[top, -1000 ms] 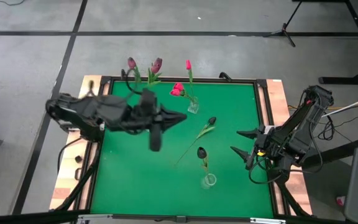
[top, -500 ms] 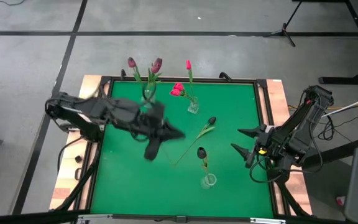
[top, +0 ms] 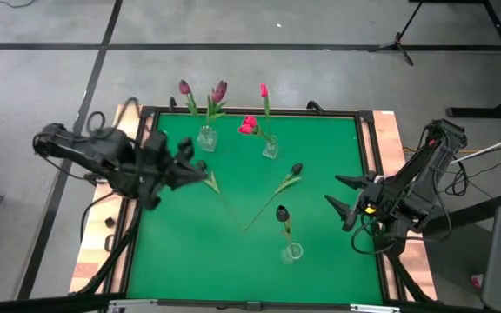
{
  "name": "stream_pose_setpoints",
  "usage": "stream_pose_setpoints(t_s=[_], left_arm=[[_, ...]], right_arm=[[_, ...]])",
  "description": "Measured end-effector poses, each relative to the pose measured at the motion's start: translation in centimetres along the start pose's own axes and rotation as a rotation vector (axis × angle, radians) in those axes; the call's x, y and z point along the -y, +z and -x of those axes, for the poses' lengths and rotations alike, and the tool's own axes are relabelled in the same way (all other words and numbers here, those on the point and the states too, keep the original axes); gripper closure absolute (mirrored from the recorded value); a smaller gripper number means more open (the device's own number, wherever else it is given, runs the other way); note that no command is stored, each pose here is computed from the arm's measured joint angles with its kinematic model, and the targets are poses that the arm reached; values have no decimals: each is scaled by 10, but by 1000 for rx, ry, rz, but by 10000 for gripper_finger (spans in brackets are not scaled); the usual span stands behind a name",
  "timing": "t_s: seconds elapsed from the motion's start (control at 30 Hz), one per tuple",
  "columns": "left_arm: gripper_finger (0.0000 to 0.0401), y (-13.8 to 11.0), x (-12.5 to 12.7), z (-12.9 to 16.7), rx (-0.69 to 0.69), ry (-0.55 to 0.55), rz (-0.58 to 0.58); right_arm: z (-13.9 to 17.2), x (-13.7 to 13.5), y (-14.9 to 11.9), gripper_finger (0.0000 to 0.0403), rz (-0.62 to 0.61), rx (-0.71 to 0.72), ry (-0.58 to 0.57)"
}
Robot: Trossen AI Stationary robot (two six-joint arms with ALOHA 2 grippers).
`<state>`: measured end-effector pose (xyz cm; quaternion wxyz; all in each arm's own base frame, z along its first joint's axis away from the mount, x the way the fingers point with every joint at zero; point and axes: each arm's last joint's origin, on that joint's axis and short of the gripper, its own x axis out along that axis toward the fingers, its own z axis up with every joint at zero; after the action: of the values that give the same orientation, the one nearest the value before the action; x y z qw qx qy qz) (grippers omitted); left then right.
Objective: Sort flowers into vase by color
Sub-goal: Put the left black tulip into the bottom transparent vase
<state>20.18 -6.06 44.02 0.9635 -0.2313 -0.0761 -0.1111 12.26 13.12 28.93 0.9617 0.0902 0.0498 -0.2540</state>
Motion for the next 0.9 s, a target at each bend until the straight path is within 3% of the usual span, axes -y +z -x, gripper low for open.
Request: stream_pose_setpoints(t_s=[0.13, 0.23, 0.4, 0.9], left_arm=[[401, -9, -7, 14, 83, 148, 243], [401, -14, -5, 14, 101, 154, 389], [401, -13, -3, 10, 126, 136, 448], [401, -9, -2, 11, 162, 114, 431]], right_arm=[[0, 0, 0, 63, 0, -12, 5], [0, 0, -1, 63, 5, -15, 5], [0, 1, -1, 63, 13, -14, 4], [0, 2, -1, 63, 27, -27, 6]])
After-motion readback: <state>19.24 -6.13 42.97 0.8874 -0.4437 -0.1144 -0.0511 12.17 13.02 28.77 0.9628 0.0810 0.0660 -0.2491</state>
